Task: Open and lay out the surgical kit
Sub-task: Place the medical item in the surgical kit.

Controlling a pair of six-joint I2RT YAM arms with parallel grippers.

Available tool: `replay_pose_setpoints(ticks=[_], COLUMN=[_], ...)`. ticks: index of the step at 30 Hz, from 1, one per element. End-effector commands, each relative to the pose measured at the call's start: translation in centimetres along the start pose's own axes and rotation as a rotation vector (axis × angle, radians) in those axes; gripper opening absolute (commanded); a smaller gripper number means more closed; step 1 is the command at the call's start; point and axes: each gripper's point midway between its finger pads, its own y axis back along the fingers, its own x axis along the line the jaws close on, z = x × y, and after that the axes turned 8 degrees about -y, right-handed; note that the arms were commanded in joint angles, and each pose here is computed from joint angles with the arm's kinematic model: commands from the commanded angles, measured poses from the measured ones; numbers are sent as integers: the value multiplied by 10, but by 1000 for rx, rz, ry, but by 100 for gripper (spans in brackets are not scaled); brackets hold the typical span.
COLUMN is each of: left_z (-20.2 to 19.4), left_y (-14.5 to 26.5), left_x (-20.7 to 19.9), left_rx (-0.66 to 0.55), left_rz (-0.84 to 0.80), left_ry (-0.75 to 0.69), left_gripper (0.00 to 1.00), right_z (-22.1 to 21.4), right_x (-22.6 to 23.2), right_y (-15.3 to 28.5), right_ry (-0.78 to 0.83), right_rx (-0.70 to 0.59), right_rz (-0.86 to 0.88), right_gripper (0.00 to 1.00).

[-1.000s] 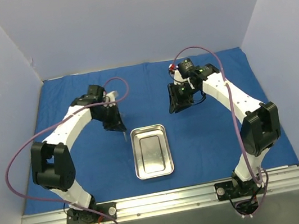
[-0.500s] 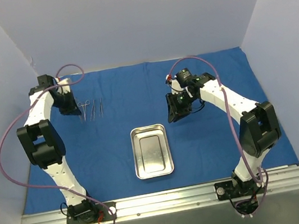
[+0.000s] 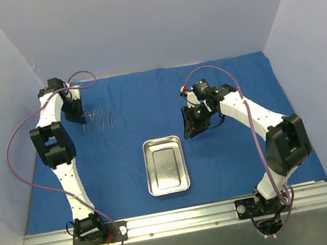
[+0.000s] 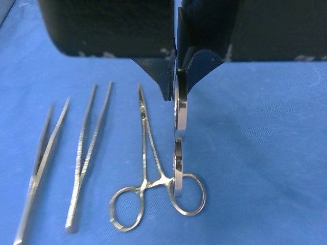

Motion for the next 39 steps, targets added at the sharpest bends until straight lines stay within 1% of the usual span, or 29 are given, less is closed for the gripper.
replay_pose_setpoints(ticks=[1,4,9,13,20,27,35,39], left_z=[7,8,0,-1,-5,-12,-14,-15], left_y=[16,19,18,21,10,0,-8,-10], left_x=[10,15,18,23,21,29,29,32], left_rx=[-14,-22,23,19,32,67,74,80], left_rz=[23,19,24,36,12,32,17,27], left_ry=[-32,-22,-30,-23,-12,7,12,13], left_gripper=[2,2,2,2,2,2,2,4], right_z=[3,4,9,12,9,6,5,6], right_x=[-1,-1,1,1,-1,-1,-3,-3], right_y=[7,3,0,2,2,2,0,-2], right_ry=[0,-8,-23,-22,-28,-39,-43,-45], right_rx=[-11,-2,0,-3,-2,-5,2,2], right_rz=[-3,-2,8,-1,0,-1,-5,-5], right_gripper=[28,28,28,27,27,27,27,27])
